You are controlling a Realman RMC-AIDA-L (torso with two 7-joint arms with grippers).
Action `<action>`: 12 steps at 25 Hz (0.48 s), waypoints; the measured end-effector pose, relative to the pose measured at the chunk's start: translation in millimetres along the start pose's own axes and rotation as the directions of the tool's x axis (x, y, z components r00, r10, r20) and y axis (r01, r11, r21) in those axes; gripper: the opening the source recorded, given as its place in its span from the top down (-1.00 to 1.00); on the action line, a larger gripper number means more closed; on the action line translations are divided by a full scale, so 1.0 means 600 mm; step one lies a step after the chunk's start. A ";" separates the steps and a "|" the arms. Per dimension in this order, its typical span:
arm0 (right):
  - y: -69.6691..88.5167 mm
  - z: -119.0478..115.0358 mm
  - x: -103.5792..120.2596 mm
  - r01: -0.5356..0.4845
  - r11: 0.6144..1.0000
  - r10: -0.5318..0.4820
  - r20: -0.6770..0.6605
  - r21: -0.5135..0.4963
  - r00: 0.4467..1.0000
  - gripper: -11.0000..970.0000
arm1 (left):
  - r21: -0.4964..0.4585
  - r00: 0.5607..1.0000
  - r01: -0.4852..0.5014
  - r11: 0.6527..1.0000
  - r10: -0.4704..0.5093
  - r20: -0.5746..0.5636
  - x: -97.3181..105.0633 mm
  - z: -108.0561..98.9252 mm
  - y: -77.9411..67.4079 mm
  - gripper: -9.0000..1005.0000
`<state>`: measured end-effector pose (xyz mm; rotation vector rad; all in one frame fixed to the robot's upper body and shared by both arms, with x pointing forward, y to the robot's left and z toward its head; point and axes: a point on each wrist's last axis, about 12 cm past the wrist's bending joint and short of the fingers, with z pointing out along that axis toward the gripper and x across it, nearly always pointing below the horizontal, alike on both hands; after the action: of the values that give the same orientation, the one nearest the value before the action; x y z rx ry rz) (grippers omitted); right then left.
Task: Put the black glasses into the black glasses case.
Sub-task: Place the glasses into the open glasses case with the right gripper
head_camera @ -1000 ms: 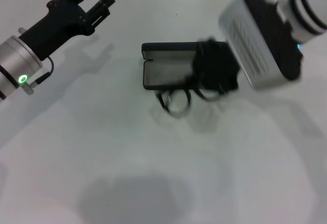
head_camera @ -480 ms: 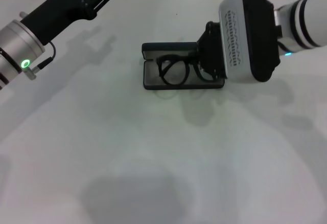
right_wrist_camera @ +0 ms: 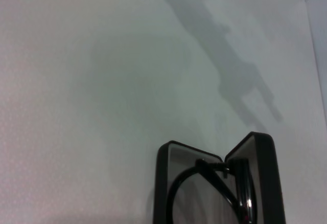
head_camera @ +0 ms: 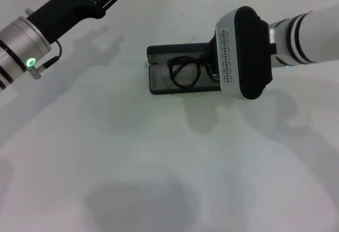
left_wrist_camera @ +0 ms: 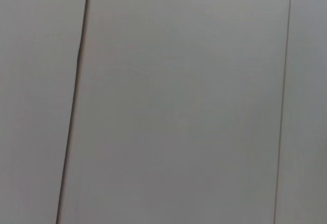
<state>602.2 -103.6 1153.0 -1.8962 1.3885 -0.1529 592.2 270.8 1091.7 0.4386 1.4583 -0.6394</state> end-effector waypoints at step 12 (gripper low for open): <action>0.021 0.023 -0.009 0.024 0.999 -0.024 0.005 0.030 1.000 0.82 | 0.007 1.000 -0.008 1.000 0.008 -0.003 -0.002 0.004 0.000 -0.11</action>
<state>597.3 -93.5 1137.0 -1.8877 1.3531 -0.1791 593.9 269.5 1093.0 0.4504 1.4567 -0.6377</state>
